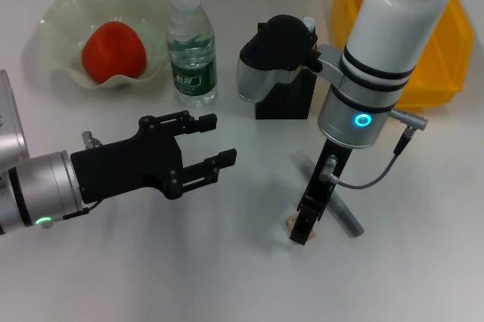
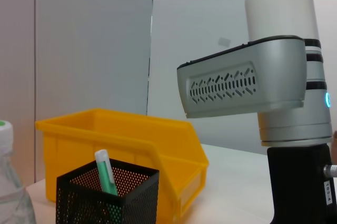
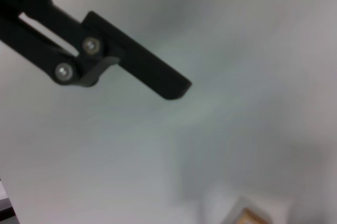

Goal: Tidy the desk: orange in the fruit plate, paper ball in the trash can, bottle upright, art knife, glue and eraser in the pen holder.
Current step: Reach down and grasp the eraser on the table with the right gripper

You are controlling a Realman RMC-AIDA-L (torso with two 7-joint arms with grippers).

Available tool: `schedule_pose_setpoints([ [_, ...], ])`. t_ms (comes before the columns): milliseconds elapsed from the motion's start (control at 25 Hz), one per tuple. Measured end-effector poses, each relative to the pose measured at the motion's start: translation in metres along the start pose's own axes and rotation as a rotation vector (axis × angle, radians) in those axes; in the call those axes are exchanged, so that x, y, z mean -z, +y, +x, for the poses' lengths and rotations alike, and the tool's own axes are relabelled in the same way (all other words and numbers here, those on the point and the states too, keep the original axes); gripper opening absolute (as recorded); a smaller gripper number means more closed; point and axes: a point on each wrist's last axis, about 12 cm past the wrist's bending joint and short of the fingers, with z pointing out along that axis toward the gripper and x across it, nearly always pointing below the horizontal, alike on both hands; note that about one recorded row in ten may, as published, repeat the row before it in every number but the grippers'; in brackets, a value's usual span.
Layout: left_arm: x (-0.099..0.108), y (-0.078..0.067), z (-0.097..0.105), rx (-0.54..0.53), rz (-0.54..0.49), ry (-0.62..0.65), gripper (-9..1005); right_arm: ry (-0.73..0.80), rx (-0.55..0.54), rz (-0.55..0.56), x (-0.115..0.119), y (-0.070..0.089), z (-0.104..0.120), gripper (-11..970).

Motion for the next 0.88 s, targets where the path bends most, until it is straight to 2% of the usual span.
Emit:
schedule_pose_setpoints([
  [880, -0.0073, 0.0027, -0.0054, -0.013, 0.016, -0.008, 602, 0.045, 0.068, 0.054, 0.0050, 0.0049, -0.0080, 641],
])
